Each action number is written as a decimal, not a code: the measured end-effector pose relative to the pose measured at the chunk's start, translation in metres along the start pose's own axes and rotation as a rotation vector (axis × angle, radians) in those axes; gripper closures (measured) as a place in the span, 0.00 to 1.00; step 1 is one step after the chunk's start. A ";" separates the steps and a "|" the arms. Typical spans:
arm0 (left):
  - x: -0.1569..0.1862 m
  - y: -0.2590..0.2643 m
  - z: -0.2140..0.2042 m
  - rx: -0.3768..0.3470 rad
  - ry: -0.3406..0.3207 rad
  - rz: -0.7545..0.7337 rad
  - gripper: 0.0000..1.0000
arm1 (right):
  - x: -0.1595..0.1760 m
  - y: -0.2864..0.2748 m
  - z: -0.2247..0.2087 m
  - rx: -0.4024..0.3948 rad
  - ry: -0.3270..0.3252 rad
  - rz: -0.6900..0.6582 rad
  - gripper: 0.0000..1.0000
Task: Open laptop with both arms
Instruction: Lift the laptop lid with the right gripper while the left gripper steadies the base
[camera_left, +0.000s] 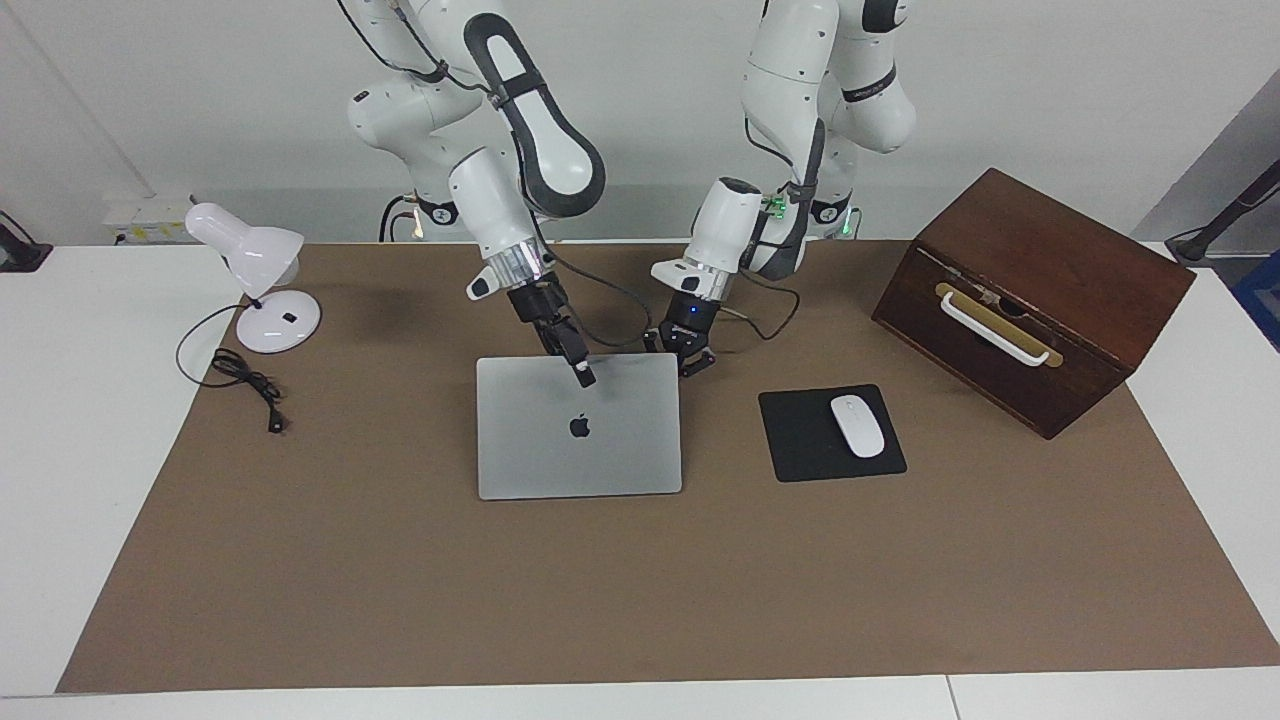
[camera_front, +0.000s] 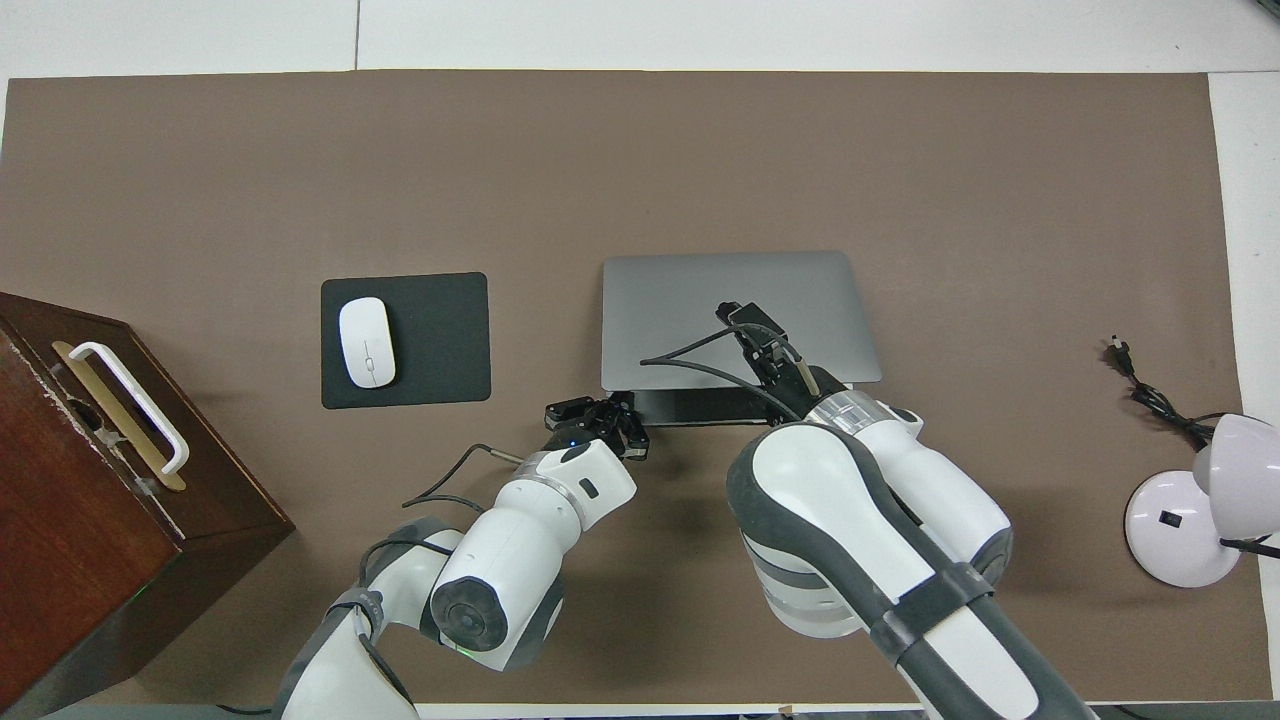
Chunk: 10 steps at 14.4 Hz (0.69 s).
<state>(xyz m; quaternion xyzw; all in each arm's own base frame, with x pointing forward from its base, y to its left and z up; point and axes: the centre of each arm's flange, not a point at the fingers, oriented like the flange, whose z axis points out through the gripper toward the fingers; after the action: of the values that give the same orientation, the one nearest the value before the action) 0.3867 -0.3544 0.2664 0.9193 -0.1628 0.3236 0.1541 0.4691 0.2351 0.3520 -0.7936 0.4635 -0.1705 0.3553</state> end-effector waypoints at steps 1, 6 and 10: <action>0.000 0.000 0.000 0.000 0.000 0.000 0.99 | 0.001 -0.004 0.000 0.008 0.000 0.002 0.00; 0.000 0.000 0.000 0.000 0.000 0.004 0.99 | 0.002 -0.022 0.002 0.043 -0.011 0.009 0.00; 0.000 0.000 0.000 0.000 0.001 0.004 0.99 | 0.010 -0.040 0.002 0.078 -0.004 0.022 0.00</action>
<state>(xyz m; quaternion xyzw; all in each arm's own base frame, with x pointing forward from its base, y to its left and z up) 0.3867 -0.3543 0.2661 0.9188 -0.1647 0.3244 0.1534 0.4997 0.2394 0.3790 -0.7744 0.4643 -0.1829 0.3889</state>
